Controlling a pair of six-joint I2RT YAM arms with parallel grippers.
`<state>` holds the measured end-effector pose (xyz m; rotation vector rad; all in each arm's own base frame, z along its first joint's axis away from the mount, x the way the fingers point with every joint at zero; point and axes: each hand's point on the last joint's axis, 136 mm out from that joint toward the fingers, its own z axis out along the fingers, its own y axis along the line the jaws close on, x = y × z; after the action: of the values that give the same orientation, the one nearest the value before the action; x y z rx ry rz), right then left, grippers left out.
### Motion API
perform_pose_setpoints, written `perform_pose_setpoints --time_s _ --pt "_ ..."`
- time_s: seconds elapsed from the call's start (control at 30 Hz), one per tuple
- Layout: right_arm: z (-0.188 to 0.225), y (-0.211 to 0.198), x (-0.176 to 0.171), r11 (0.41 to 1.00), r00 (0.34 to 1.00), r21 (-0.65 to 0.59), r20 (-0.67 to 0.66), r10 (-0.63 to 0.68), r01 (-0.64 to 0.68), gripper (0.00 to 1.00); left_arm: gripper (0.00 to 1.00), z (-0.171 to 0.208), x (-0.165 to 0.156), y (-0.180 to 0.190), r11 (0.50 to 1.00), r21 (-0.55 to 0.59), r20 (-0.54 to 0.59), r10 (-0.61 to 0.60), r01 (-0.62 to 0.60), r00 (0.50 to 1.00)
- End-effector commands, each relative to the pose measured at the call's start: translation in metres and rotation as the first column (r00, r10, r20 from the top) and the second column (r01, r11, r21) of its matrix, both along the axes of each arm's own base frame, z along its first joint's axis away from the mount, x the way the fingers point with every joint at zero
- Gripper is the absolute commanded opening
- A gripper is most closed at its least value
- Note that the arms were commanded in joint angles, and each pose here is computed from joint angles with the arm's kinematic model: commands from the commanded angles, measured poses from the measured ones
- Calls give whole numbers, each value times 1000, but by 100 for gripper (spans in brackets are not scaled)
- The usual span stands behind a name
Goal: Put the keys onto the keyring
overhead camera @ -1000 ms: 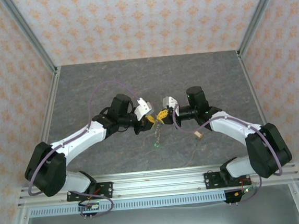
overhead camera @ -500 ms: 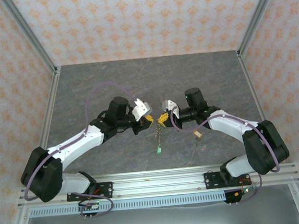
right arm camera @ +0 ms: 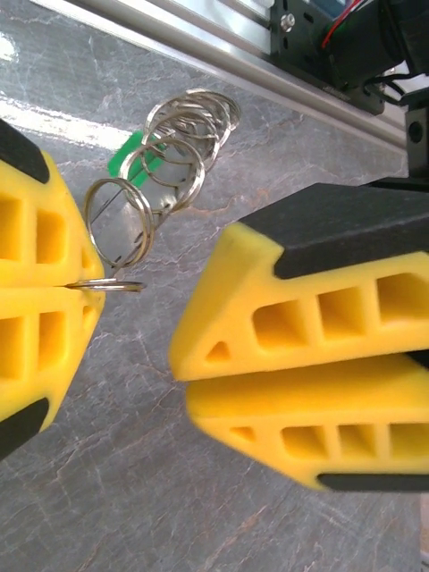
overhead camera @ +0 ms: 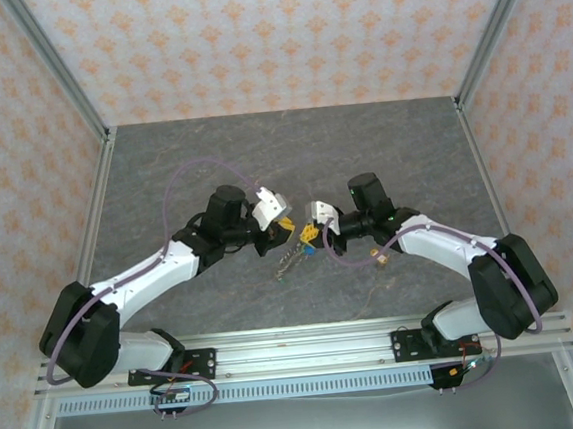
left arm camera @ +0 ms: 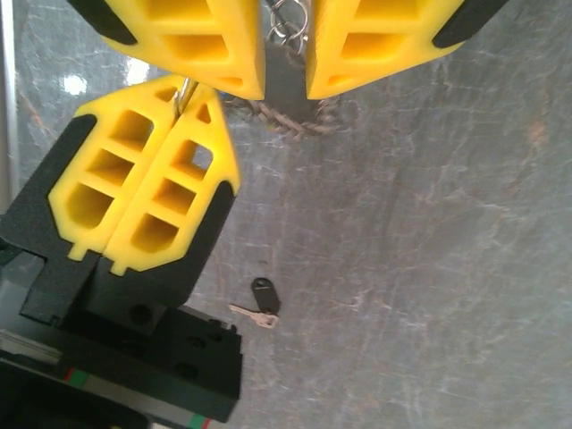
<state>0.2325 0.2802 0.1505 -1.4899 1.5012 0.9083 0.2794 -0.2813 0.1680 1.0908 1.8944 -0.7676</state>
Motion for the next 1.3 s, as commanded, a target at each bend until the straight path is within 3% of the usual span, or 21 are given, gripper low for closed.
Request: perform_pose_setpoints --time_s 0.0,0.67,1.07,1.27 --pt "20 3 -3 994 999 106 19 37 -39 0 19 8 -10 -12 995 -16 -6 -100 100 995" --pt "19 -3 -8 989 999 146 -30 39 -35 0 19 -7 -25 -25 980 26 -60 -198 199 978" --pt "11 -8 -3 992 1000 123 -15 -8 10 0 20 6 -27 -9 989 49 28 -144 143 989" --pt "20 -6 -7 989 1000 144 -12 21 -19 0 19 2 -36 -17 973 49 -39 -222 224 974"
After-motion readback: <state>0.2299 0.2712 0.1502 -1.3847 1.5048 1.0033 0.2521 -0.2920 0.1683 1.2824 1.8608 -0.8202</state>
